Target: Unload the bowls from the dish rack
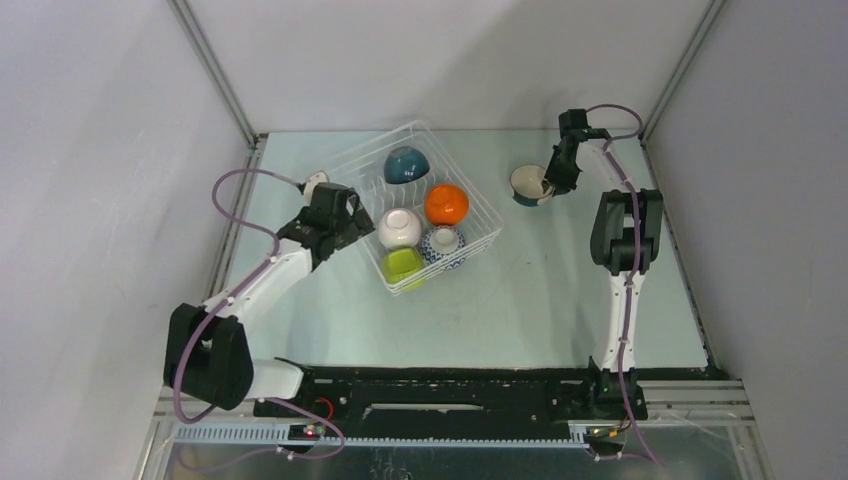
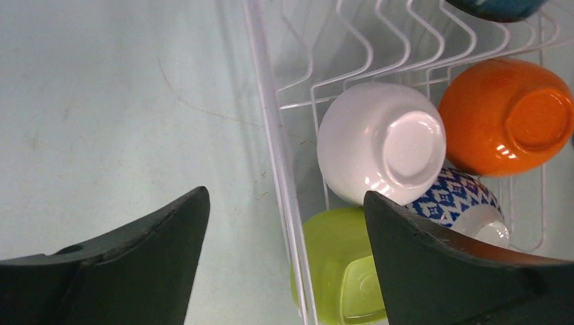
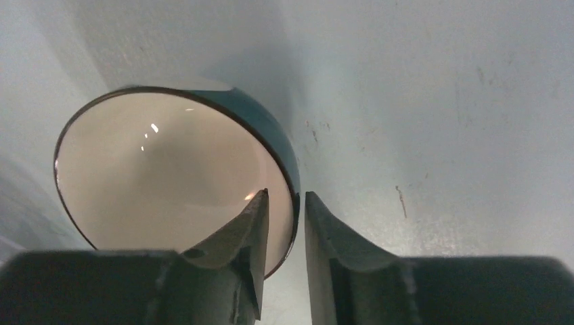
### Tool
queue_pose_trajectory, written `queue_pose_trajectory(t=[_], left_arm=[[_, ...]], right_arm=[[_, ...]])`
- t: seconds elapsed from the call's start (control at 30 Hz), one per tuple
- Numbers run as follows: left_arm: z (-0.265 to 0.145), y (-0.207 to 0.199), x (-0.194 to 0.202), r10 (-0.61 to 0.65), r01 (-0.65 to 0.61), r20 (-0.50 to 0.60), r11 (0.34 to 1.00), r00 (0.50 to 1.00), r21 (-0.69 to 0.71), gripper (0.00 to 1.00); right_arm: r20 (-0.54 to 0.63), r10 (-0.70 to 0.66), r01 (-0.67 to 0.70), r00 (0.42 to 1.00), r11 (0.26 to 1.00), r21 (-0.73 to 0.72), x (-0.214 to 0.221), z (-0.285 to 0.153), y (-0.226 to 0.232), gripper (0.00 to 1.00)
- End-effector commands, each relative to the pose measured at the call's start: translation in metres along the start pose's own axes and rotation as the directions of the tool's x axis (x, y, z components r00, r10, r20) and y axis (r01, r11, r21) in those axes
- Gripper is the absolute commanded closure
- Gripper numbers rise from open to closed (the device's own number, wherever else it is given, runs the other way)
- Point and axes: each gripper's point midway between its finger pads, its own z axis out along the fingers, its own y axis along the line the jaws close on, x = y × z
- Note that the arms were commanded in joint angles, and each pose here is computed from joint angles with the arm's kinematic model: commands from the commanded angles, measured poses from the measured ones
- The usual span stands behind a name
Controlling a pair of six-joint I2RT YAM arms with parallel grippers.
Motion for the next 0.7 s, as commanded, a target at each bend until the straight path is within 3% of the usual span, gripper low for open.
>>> queue_pose_trajectory(t=[0.0,0.1,0.23,0.33,0.43,0.57,0.67], left_arm=[[-0.022,-0.035,-0.045,0.069,-0.082,0.098,0.988,0.993,0.128,0.08],[-0.028,-0.043,-0.057,0.116,-0.135,0.128,0.98,0.985,0.149,0.07],[-0.036,-0.062,-0.07,0.182,-0.217,0.175,0.955,0.968,0.204,0.07],[-0.035,-0.072,-0.083,0.275,-0.314,0.216,0.933,0.937,0.176,0.03],[-0.028,-0.089,-0.093,0.416,-0.457,0.238,0.876,0.878,0.155,0.0],[-0.011,-0.118,-0.104,0.575,-0.619,0.249,0.768,0.779,0.165,0.0],[0.005,-0.125,-0.114,0.685,-0.718,0.241,0.691,0.687,0.082,0.0]], right_arm=[[0.061,-0.035,0.037,0.998,0.999,-0.039,-0.018,-0.017,0.013,0.58],[0.082,-0.037,0.04,0.996,0.998,-0.046,-0.021,-0.024,0.013,0.41],[0.124,-0.043,0.048,0.991,0.998,-0.034,-0.029,-0.047,0.012,0.31],[0.187,-0.058,0.062,0.981,0.998,-0.017,-0.035,-0.074,0.013,0.17],[0.251,-0.072,0.076,0.965,0.997,-0.004,-0.037,-0.105,0.018,0.05],[0.333,-0.096,0.112,0.938,0.993,-0.029,-0.029,-0.14,0.031,0.04],[0.411,-0.142,0.203,0.901,0.973,-0.109,-0.01,-0.174,0.055,0.01]])
